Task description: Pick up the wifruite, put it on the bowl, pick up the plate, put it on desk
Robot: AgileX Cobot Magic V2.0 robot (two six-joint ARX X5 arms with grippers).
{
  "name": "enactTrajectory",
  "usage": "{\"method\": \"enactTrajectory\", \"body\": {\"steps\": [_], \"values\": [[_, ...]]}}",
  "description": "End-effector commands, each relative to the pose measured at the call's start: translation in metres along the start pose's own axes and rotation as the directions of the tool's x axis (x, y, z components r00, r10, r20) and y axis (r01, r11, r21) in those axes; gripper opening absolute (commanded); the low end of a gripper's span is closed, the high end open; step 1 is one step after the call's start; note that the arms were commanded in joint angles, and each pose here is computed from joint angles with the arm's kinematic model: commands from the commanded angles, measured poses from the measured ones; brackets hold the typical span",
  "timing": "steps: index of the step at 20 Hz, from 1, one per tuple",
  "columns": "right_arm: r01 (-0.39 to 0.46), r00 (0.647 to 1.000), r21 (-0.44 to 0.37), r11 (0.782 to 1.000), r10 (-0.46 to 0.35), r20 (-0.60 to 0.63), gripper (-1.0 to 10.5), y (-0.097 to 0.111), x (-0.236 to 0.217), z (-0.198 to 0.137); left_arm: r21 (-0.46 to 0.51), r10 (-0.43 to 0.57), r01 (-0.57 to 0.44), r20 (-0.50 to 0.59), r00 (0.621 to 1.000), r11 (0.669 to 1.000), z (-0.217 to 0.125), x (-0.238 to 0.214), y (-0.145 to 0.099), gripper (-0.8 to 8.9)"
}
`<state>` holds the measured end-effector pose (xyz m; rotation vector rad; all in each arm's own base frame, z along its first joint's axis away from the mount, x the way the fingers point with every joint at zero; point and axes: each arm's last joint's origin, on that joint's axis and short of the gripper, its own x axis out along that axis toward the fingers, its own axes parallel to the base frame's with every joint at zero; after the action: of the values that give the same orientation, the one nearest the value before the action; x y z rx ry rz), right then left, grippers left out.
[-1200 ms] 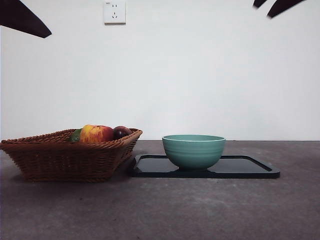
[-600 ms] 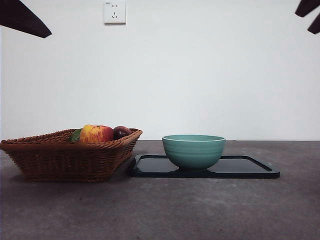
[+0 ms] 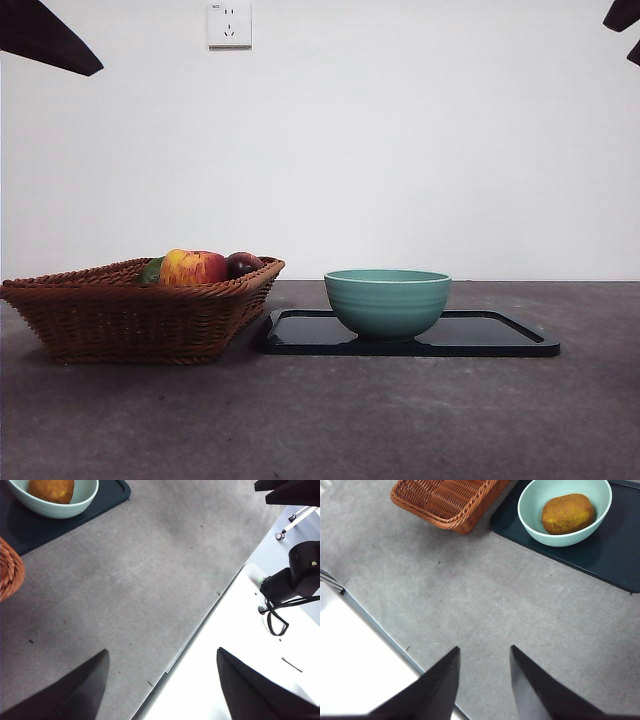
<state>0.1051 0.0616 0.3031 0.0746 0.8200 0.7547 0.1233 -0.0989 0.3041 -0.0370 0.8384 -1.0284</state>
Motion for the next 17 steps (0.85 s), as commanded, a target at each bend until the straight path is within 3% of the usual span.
{"method": "enactTrajectory", "body": {"steps": [1,8,13,17], "values": [[-0.01,1.0,-0.018,1.0,0.01,0.005,1.6,0.001,0.0,0.002,0.021,-0.011,0.011,0.004,1.0,1.0,0.002,0.0,-0.001,3.43],[-0.01,1.0,-0.018,1.0,0.01,0.005,1.6,0.001,0.0,0.002,0.04,-0.014,0.012,0.037,0.999,0.999,0.006,0.0,-0.002,3.42],[-0.01,1.0,-0.018,1.0,0.01,0.006,1.6,0.001,0.0,0.002,0.092,0.003,-0.02,0.18,0.984,0.996,0.025,0.001,-0.001,3.43],[-0.009,1.0,-0.018,1.0,0.009,0.006,1.6,0.001,0.0,0.002,0.079,0.05,-0.065,0.171,0.984,0.995,0.048,0.014,0.005,3.44]]}}
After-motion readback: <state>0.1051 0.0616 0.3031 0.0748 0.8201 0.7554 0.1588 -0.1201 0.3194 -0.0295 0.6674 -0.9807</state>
